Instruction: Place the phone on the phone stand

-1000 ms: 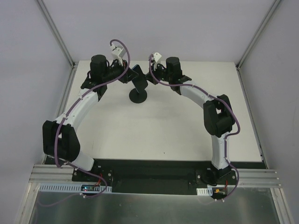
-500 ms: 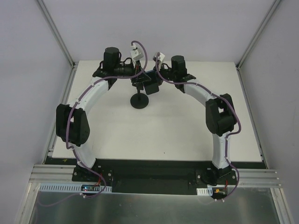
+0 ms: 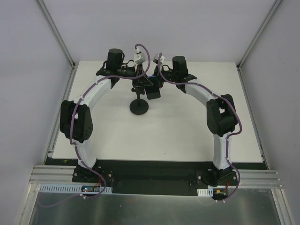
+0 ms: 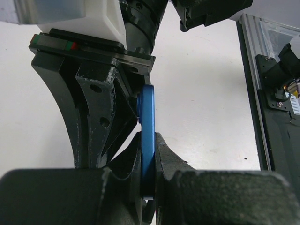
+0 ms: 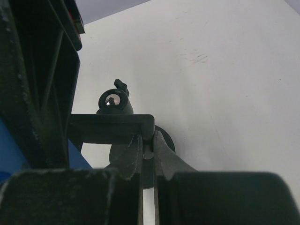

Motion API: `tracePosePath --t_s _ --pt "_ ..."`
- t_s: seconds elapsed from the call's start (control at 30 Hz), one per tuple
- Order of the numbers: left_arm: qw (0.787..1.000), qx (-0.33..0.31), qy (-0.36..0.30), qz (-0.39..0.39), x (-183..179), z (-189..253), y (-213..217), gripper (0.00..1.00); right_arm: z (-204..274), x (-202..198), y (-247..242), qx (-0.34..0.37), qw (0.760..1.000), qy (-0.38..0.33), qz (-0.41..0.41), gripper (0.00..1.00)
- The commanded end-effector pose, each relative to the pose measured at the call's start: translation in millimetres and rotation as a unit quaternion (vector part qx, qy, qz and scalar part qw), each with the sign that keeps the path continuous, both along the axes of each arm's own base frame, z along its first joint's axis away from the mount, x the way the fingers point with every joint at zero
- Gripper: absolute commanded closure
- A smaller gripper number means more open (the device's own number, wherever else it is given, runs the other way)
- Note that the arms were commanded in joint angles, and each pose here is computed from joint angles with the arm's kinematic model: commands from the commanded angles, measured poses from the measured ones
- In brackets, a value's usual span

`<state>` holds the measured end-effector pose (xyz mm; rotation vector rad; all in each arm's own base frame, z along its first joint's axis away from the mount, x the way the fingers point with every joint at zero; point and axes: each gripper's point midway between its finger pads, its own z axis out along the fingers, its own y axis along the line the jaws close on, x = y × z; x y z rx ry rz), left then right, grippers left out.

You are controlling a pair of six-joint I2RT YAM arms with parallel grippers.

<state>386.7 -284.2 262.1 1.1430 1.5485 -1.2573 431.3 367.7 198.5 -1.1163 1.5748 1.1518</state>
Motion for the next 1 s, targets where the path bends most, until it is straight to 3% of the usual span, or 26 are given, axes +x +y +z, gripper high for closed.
tracePosePath --t_s 0.0,0.37,0.57,0.67,0.7,0.97 --pt "0.998 -0.021 -0.062 -0.026 1.4 24.1 -2.9 1.00 48.3 -9.1 8.4 0.047 0.996 -0.053 0.053 1.00" --pt "0.998 -0.017 -0.062 -0.019 -4.1 28.1 12.0 1.00 52.6 -15.1 1.6 0.055 0.995 -0.045 0.075 1.00" --pt "0.998 0.024 -0.063 0.016 -2.6 16.3 20.9 1.00 53.5 -11.6 -4.0 0.053 0.996 -0.043 0.060 1.00" --pt "0.990 0.071 -0.089 0.083 6.8 12.0 26.9 1.00 54.2 3.3 -6.8 0.049 0.997 -0.052 0.007 0.99" --pt "0.977 0.107 -0.109 0.146 22.9 10.2 36.0 1.00 53.6 16.7 -11.3 0.051 0.996 -0.054 -0.046 1.00" --pt "0.935 0.117 -0.154 0.299 31.2 17.4 53.6 1.00 64.9 49.9 -40.1 0.073 0.960 -0.090 -0.255 1.00"
